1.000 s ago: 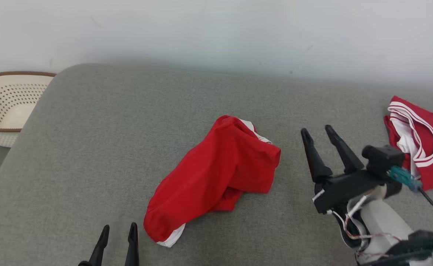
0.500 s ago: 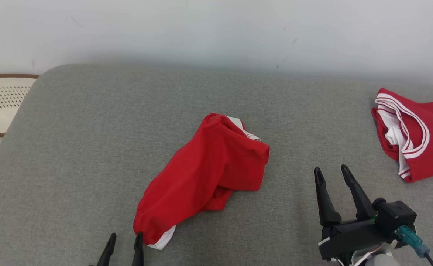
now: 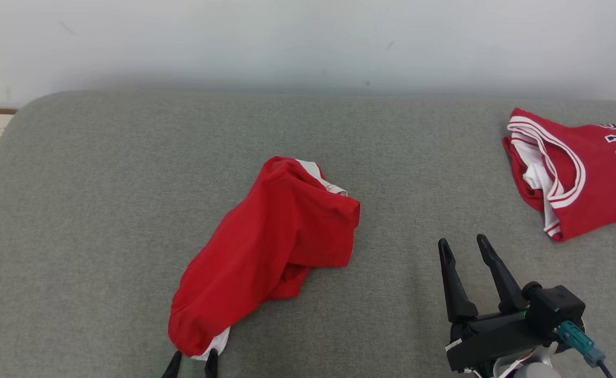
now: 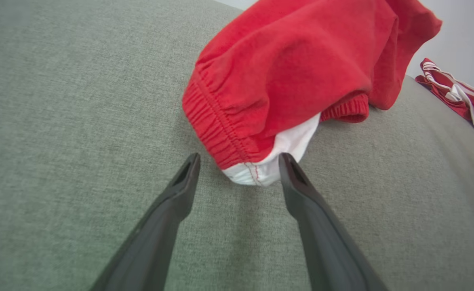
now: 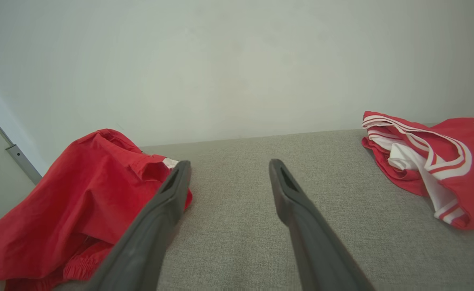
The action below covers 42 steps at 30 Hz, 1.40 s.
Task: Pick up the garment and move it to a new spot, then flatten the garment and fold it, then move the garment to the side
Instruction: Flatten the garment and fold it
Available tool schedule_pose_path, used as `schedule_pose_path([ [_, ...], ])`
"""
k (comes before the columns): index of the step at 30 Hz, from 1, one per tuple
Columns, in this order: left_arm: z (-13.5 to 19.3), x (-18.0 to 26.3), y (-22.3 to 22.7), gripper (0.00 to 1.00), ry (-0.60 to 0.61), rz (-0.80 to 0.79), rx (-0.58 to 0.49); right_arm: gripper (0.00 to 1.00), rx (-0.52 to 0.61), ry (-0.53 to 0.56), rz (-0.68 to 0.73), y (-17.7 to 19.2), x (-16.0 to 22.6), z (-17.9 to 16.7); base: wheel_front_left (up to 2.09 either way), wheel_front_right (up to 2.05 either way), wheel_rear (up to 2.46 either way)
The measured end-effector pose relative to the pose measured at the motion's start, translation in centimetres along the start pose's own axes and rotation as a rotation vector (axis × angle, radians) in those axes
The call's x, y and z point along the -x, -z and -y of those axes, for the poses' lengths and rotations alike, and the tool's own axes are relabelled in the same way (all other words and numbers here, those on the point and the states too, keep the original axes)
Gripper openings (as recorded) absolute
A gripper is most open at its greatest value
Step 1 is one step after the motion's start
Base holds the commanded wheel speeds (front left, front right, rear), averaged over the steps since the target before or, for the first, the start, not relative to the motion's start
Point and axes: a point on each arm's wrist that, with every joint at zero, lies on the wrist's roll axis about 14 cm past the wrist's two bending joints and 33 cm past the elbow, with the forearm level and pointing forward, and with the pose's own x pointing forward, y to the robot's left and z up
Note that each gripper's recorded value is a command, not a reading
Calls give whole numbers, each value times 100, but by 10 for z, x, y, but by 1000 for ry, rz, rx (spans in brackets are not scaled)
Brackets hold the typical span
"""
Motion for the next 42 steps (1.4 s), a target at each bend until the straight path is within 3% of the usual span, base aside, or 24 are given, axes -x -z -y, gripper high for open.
schedule_pose_path([
  [5,8,-9,1,100,34,-6,-2,100,3,19,-6,1,4,6,0,0,0],
  [6,11,-11,3,68,48,-12,-2,100,5,24,-7,1,5,7,0,0,0],
  [7,13,-13,2,4,58,-10,0,100,6,28,-8,1,6,8,0,0,0],
  [8,13,-15,-1,0,60,-1,-1,100,7,32,-9,2,7,10,0,0,0],
  [15,8,-26,-51,0,67,149,-44,100,10,47,-13,2,12,13,0,0,0],
  [19,-3,-20,-99,0,69,286,-140,100,4,50,-19,4,17,11,0,0,0],
  [27,6,-1,-146,0,117,424,-254,100,-20,44,-32,7,23,3,0,0,0],
  [32,9,3,-111,0,142,315,-260,100,-30,40,-57,14,24,1,0,0,0],
  [42,-9,9,-34,0,75,91,-145,100,-37,40,-95,24,23,3,0,0,0],
])
